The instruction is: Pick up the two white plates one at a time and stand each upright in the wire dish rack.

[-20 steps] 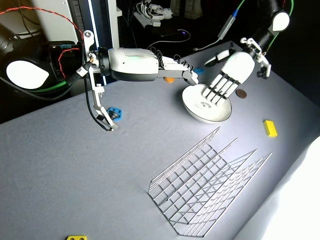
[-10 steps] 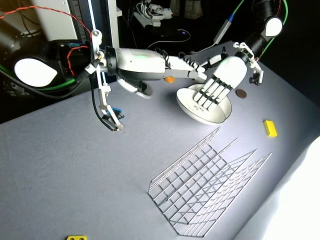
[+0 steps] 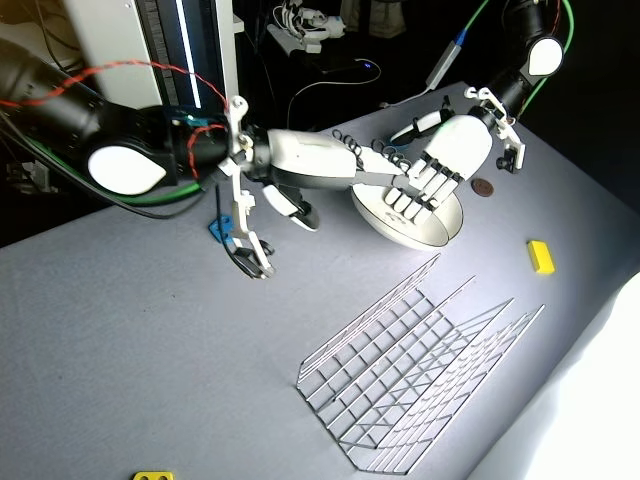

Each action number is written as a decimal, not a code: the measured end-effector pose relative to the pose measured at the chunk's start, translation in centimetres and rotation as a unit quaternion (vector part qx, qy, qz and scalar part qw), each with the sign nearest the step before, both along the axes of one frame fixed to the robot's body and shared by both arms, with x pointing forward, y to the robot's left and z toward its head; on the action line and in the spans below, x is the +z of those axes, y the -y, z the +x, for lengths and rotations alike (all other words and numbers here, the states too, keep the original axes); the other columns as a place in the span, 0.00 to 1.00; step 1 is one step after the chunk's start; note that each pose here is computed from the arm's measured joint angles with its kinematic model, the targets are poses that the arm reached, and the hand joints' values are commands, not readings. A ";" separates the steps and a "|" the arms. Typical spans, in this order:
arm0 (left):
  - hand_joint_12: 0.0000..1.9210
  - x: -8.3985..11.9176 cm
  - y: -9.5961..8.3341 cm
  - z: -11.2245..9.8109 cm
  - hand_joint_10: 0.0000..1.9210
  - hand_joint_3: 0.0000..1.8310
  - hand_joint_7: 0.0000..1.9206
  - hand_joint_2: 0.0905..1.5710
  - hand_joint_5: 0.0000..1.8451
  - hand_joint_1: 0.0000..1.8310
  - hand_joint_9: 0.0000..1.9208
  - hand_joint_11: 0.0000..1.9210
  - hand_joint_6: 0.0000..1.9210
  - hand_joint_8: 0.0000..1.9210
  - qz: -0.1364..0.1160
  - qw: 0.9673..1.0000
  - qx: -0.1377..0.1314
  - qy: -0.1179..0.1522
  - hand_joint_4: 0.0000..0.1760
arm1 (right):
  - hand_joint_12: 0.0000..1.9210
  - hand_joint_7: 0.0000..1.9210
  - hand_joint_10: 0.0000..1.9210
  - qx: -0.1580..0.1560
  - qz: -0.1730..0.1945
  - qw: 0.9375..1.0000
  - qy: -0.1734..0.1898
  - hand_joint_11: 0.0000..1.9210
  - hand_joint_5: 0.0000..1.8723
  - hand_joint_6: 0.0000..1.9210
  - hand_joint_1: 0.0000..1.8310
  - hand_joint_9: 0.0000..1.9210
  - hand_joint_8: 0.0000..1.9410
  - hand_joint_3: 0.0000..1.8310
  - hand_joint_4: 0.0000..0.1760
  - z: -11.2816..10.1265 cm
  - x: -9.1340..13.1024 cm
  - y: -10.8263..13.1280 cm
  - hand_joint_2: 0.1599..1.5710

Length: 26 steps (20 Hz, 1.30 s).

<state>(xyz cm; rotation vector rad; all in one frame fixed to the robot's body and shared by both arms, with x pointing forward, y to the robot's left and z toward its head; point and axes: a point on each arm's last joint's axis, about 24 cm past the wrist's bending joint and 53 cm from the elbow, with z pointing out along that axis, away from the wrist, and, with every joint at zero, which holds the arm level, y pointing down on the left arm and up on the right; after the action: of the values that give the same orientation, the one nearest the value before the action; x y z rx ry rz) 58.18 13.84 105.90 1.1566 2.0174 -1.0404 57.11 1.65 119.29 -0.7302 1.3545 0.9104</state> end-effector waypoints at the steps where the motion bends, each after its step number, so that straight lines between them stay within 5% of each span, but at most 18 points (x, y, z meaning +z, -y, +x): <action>1: 0.00 0.0 0.0 0.0 0.00 0.00 0.00 0.64 0.02 0.00 0.00 0.00 0.00 0.00 0.000 1.000 0.000 0.000 0.00 | 0.20 0.00 0.00 0.000 0.000 1.000 -0.003 0.00 0.00 0.00 0.66 0.00 0.00 0.00 0.00 0.2 -0.3 -0.3 0.51; 15: 0.00 0.0 0.0 0.1 0.00 0.00 0.00 0.65 0.02 0.00 0.00 0.00 0.00 0.00 -0.001 1.000 0.001 0.000 0.00 | 0.23 0.00 0.00 0.003 0.023 0.999 -0.026 0.00 0.00 0.00 0.59 0.00 0.00 0.00 0.00 2.0 -2.5 -5.1 0.53; 20: 0.00 -0.1 0.0 0.2 0.00 0.00 0.00 0.65 0.01 0.00 0.00 0.00 0.00 0.00 -0.001 1.000 0.001 0.000 0.00 | 0.36 0.00 0.00 -0.002 0.033 0.999 -0.016 0.00 0.01 0.00 0.58 0.01 0.00 0.00 0.00 2.9 -2.0 -5.2 0.53; 26: 0.00 0.0 0.0 0.3 0.00 0.00 0.00 0.64 0.02 0.00 0.00 0.00 0.00 0.00 -0.001 1.000 0.002 0.000 0.00 | 0.59 0.17 0.03 0.000 0.044 0.999 -0.010 0.00 0.15 0.02 0.60 0.16 0.01 0.00 0.00 3.0 -1.4 -5.6 0.61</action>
<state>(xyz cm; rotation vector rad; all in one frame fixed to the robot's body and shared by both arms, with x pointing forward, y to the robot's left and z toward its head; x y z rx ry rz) 58.44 13.84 105.85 1.1516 2.0174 -1.0413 60.07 7.24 117.89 -0.6547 1.3233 0.9745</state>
